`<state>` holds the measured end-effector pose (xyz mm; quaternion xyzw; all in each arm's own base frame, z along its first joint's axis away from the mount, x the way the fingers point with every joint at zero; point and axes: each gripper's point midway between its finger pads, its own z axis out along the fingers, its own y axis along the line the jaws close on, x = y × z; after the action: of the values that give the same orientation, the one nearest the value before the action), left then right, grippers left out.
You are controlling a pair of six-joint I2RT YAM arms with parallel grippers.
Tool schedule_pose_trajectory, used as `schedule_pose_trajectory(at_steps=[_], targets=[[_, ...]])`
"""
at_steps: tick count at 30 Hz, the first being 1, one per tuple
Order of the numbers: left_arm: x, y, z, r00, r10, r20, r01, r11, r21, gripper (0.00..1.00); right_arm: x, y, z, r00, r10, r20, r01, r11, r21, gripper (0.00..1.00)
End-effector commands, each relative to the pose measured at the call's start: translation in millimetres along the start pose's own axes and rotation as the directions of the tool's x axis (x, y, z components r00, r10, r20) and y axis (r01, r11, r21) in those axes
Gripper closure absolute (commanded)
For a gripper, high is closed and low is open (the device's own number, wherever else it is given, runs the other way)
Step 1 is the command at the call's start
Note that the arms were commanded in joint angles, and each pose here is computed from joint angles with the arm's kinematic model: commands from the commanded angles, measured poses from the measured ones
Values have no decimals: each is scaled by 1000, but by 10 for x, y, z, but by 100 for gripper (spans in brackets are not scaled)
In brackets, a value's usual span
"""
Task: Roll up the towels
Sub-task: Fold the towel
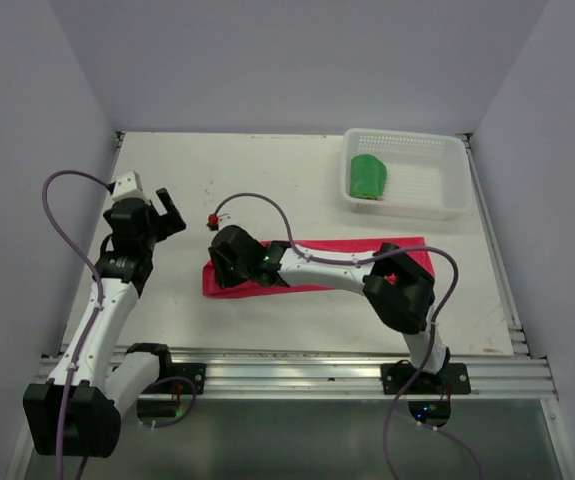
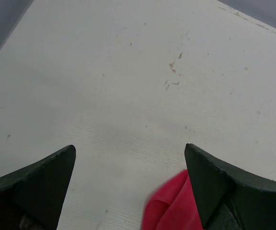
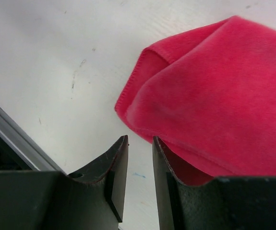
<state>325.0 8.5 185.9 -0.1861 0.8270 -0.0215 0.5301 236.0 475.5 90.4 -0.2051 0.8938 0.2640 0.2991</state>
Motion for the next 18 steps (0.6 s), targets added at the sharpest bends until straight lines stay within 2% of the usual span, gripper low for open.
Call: schedule_pose_trajectory(at_steps=[1, 4, 18], targets=[[-377, 113, -143, 994, -28, 103, 36, 996, -82, 1, -49, 239, 48, 1000, -14, 17, 15, 1000, -7, 68], [-404, 150, -174, 993, -34, 115, 46, 994, -103, 0, 29, 249, 118, 999, -31, 8, 31, 999, 33, 68], [-399, 38, -202, 993, -29, 117, 35, 998, -45, 0, 241, 103, 453, 997, -66, -38, 71, 985, 157, 67]])
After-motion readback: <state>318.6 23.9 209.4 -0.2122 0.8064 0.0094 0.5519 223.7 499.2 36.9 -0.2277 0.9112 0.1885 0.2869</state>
